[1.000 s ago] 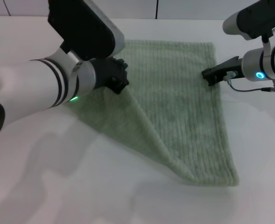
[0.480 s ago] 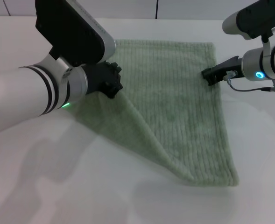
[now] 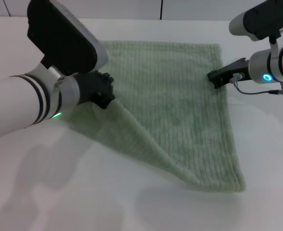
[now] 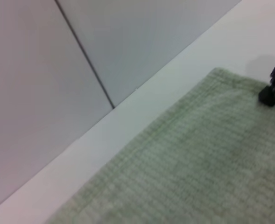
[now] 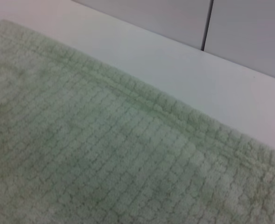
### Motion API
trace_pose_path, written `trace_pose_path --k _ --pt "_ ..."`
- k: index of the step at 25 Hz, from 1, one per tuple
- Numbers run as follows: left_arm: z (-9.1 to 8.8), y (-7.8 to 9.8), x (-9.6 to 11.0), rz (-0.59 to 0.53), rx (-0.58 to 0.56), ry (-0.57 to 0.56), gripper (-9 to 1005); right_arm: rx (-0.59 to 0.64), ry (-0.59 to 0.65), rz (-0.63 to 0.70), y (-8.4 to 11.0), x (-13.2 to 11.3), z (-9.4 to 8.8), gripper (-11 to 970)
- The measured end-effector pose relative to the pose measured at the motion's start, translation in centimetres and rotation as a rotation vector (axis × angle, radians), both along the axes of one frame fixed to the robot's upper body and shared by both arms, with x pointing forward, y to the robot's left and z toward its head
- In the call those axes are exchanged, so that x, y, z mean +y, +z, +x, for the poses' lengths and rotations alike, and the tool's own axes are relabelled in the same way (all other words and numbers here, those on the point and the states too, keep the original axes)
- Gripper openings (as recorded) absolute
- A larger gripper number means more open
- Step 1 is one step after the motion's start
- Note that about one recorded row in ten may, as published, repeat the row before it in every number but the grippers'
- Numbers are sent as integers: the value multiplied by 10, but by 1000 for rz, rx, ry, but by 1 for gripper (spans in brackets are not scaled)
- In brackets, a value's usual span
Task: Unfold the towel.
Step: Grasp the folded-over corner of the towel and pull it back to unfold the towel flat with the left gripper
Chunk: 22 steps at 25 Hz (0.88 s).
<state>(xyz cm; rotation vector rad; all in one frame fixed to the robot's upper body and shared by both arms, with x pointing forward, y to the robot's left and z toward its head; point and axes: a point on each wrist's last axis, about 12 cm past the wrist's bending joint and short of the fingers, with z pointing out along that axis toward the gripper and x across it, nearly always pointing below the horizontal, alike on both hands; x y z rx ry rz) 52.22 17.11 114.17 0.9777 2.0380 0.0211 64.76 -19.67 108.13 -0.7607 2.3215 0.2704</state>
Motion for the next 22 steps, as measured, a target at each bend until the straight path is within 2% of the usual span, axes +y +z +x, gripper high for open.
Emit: trace_pose_path --k 9,22 --pt "-7 -3 15 10 14 39 92 0 0 -2 0 0 0 0" --pt "-12 -6 19 10 27 50 98 3 -6 -12 -1 -2 0 0"
